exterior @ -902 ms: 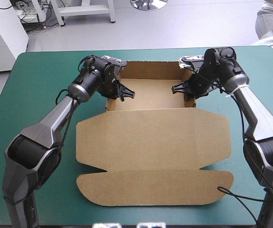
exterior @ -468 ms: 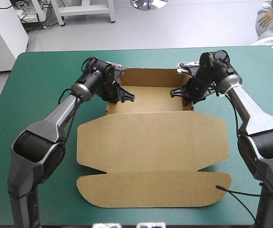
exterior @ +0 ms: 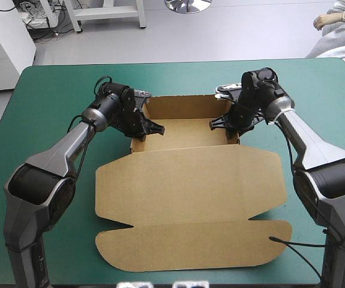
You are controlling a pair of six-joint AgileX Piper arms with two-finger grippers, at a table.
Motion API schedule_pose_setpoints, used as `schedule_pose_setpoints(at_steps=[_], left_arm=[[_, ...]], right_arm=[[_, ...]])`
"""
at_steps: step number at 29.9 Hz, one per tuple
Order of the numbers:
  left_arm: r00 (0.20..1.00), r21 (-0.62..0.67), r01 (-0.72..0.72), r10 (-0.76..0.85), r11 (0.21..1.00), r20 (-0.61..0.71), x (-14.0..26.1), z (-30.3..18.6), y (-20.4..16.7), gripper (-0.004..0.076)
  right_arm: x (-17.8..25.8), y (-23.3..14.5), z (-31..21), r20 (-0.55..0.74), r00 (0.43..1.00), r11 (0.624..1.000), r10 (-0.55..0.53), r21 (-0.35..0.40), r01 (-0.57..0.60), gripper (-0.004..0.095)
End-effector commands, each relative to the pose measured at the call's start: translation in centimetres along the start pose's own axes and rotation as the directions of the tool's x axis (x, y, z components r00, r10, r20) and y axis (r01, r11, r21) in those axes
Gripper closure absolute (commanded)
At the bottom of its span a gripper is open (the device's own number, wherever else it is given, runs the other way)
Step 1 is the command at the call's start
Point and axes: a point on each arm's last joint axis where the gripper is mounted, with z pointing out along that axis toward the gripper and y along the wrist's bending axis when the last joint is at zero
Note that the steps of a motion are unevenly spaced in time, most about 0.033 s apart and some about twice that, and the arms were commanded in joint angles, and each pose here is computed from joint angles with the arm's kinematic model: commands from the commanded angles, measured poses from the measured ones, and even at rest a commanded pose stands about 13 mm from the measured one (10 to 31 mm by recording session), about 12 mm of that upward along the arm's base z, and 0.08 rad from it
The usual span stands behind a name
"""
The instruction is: Fold the box
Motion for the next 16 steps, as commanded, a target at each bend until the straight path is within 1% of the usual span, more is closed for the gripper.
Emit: schedule_pose_setpoints(at_steps=[1,5,7,9,10,11,13,14,15,16], left_arm=[[0.998,0.081,-0.055,0.056,0.995,-0.012,0.7,-1.8,-1.2,0.0734],[0.995,0.065,-0.076,0.079,0.995,-0.055,1.1,-1.8,-1.0,0.0733],[0.994,0.061,-0.083,0.087,0.995,-0.071,1.2,-1.8,-0.8,0.0720],[0.992,0.074,-0.093,0.099,0.993,-0.077,1.3,-2.0,-0.9,0.0665],[0.991,0.075,-0.101,0.106,0.992,-0.075,1.4,-2.1,-0.9,0.0631],[0.992,0.071,-0.101,0.106,0.992,-0.067,1.4,-2.6,-0.9,0.0567],[0.994,0.066,-0.100,0.102,0.993,-0.036,1.3,-3.3,-0.7,0.0455],[0.995,0.066,-0.096,0.096,0.993,-0.005,1.2,-4.0,-0.6,0.0389],[0.995,0.067,-0.097,0.097,0.993,0.015,1.2,-4.5,-0.6,0.0326],[0.995,0.065,-0.093,0.091,0.994,0.042,1.2,-5.2,-0.4,0.0271]], right_arm=[[-0.1,0.8,-3.1,0.075,0.995,0.998,-0.061,0.012,0.061,0.0923],[-0.1,0.9,-2.8,0.068,0.995,0.998,-0.067,0.006,0.066,0.0925],[-0.1,0.9,-2.7,0.066,0.995,0.998,-0.069,0.006,0.069,0.0924],[-0.1,0.8,-2.6,0.063,0.996,0.998,-0.069,0.006,0.068,0.0910],[-0.1,0.8,-2.6,0.063,0.996,0.998,-0.069,0.006,0.068,0.0884],[-0.1,0.9,-2.6,0.064,0.996,0.998,-0.069,0.001,0.070,0.0840],[-0.1,1.0,-2.6,0.065,0.996,0.998,-0.067,-0.016,0.068,0.0714],[-0.1,1.1,-2.6,0.066,0.996,0.998,-0.063,-0.026,0.065,0.0594],[-0.1,1.1,-2.6,0.066,0.996,0.998,-0.063,-0.026,0.065,0.0505],[-0.1,1.1,-2.6,0.066,0.996,0.998,-0.063,-0.026,0.065,0.0386]])
